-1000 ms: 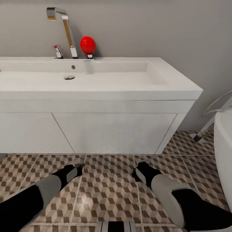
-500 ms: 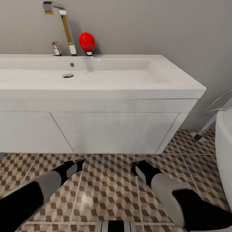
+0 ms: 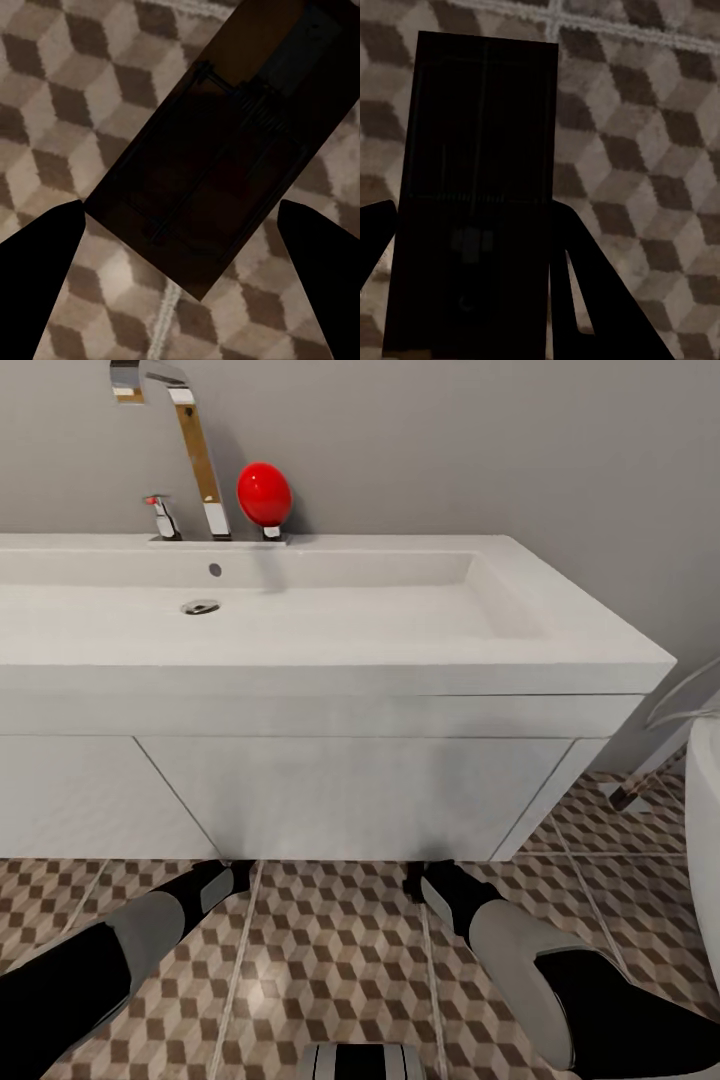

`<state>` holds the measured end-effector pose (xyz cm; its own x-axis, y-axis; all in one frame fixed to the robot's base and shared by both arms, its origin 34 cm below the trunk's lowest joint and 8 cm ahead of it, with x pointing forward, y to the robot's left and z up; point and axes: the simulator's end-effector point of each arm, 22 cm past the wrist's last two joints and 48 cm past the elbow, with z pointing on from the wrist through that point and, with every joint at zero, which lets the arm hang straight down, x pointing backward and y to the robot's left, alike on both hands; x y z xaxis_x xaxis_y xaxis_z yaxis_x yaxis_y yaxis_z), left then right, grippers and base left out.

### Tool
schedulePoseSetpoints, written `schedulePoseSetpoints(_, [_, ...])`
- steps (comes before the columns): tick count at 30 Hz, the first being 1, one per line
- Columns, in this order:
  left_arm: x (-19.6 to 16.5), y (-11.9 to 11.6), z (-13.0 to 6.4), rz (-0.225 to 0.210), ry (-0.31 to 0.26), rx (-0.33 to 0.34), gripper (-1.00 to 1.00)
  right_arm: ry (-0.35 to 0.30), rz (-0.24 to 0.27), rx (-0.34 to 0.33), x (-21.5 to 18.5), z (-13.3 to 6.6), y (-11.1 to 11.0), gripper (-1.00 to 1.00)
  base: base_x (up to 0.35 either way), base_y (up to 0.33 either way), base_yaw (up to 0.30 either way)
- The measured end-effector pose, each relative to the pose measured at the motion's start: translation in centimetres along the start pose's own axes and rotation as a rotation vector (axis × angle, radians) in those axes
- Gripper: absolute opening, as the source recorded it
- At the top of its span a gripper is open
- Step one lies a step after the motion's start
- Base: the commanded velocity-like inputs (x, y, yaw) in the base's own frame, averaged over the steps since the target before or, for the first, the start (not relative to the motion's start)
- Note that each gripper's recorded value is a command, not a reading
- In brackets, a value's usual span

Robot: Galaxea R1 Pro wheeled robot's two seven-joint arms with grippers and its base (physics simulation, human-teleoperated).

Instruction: Take the four mousetraps from the cabinet in the bathroom and place them on the bathroom floor. Make sure all four end up on the same floor surface, and ensure that at least two of them are either under or directly next to the same bathroom sink.

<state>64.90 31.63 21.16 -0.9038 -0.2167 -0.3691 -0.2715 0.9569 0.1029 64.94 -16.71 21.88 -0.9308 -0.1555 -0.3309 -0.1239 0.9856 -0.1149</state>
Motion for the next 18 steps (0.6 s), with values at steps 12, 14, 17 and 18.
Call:
schedulePoseSetpoints(12, [0.0,-0.6,-0.1,0.003,-0.001,0.009,-1.0,-0.009,-0.013,-0.068,-0.2,-0.1,1.6,-1.0,0.0,0.0,0.0])
schedulePoseSetpoints(14, [0.0,-0.5,-0.1,0.003,-0.001,0.008,-1.0,-0.006,-0.014,-0.077,-0.1,-0.1,1.8,-1.0,0.0,0.0,0.0])
schedulePoseSetpoints(17, [0.0,-0.4,-0.1,0.002,0.0,0.006,-1.0,-0.006,-0.018,-0.079,-0.1,-0.1,1.9,-1.0,0.0,0.0,0.0])
schedulePoseSetpoints(18, [0.0,-0.3,-0.1,0.002,0.0,0.005,-1.0,-0.006,-0.019,-0.079,-0.1,-0.1,1.9,-1.0,0.0,0.0,0.0])
